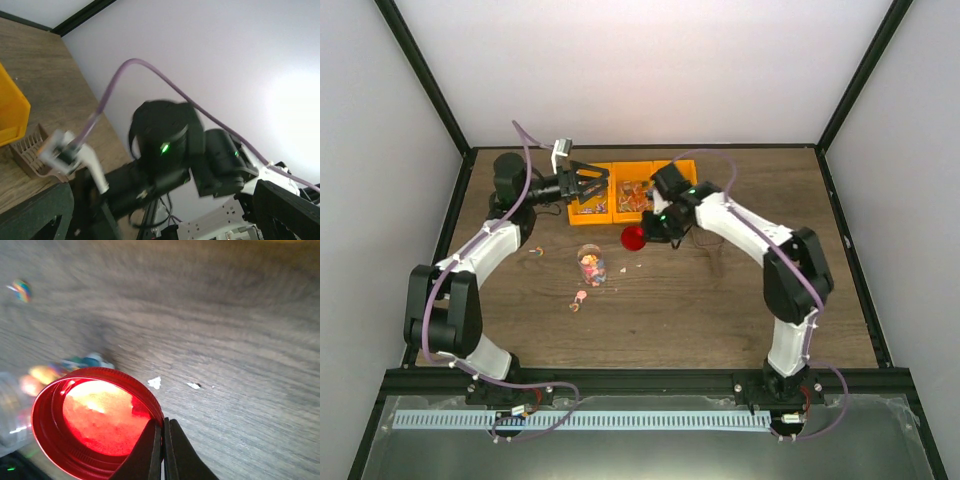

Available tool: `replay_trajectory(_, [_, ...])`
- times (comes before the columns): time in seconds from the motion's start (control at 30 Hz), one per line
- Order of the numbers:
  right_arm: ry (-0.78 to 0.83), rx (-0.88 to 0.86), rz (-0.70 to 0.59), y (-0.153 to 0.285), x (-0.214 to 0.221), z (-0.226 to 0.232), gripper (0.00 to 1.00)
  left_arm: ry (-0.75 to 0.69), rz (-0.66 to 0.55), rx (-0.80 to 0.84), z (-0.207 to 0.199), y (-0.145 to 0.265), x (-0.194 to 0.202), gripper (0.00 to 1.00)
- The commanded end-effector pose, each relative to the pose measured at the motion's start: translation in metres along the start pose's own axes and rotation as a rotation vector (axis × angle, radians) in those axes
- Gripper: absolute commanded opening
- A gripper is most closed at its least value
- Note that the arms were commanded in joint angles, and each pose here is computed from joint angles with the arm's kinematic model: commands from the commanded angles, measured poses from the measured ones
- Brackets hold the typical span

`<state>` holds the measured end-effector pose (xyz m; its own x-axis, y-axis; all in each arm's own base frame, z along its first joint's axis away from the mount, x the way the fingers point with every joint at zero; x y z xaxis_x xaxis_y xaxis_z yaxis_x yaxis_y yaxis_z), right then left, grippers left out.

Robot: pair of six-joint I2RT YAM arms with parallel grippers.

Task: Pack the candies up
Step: Pick up the bottle lid at the center of the board.

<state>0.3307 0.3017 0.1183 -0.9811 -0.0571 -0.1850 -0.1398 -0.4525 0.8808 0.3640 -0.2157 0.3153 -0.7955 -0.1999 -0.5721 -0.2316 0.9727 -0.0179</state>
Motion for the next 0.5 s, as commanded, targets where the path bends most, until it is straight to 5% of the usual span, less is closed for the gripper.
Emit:
replay_trajectory(0.0, [-0.035,-0.202,-0.039,0.048,-0.017,0.007,0.01,-0.034,-0.02,0.063,-0.014,0.002,-0.005,1.0])
replay_trajectory(0.47, [0.017,-0.993,-0.03,0.159,-0.032,0.072,0.06,-0.052,-0.013,0.255,-0.05,0.007,0.002,1.0])
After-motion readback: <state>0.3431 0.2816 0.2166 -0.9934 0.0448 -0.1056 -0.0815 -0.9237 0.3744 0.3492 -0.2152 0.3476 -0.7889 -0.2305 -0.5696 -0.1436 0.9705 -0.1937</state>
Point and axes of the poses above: each gripper's point midway between its finger pads, its own y axis back along the fingers, its own z axis along the line the jaws close on, x = y × z, the point moved 1 cm from there along y, back along the fingers, and after that the axes turned 6 degrees about -y, right-handed, at the moved point
